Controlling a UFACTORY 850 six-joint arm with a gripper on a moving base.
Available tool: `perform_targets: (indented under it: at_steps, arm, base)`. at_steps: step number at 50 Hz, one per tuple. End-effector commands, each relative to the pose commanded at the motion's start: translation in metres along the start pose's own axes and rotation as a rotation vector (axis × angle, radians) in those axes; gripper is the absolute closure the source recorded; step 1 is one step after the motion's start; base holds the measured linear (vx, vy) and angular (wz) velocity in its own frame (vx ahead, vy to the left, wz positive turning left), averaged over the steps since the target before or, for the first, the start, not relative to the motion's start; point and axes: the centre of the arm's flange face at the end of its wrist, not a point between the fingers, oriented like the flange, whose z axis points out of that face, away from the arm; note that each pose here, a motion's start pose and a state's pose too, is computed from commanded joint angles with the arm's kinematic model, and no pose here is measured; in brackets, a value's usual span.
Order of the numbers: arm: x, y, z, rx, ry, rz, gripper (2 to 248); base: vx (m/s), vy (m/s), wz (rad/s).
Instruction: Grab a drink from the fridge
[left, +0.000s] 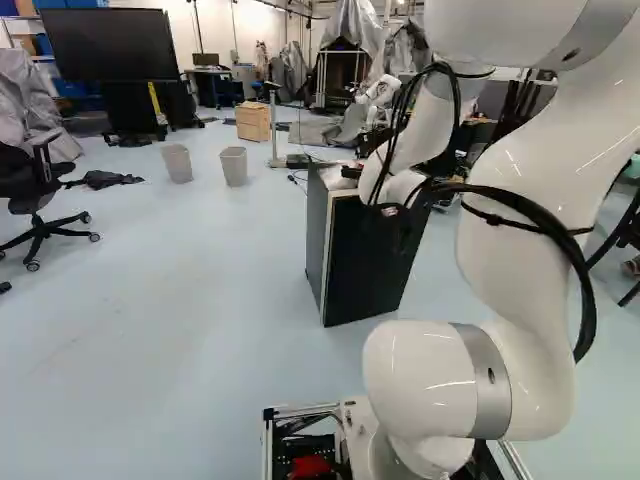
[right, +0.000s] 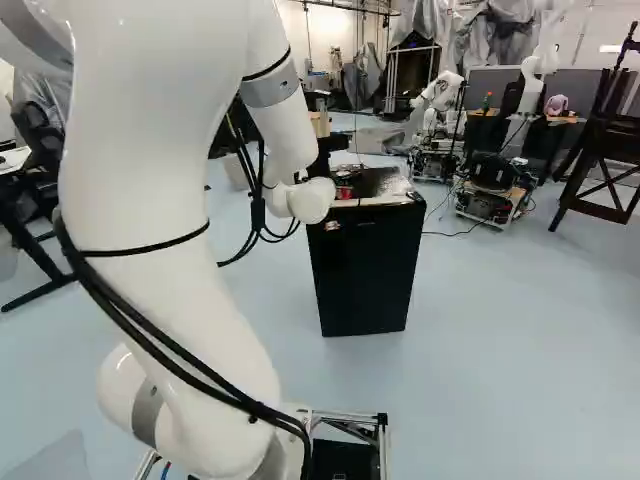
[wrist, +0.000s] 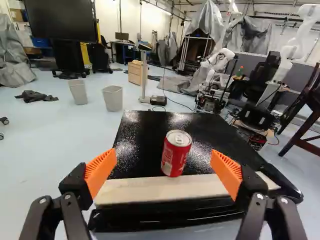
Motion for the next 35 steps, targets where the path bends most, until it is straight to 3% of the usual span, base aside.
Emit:
perform_targets:
  at_steps: [16, 35]
  arm:
    - [0.004, -0.008, 0.026, -0.017, 0.013, 0.029, 3]
    - [0.005, -0.004, 0.050, -0.084, 0.021, 0.085, 3]
  base:
    - [0.000, 0.000, 0.000]
    - [0.000, 0.000, 0.000]
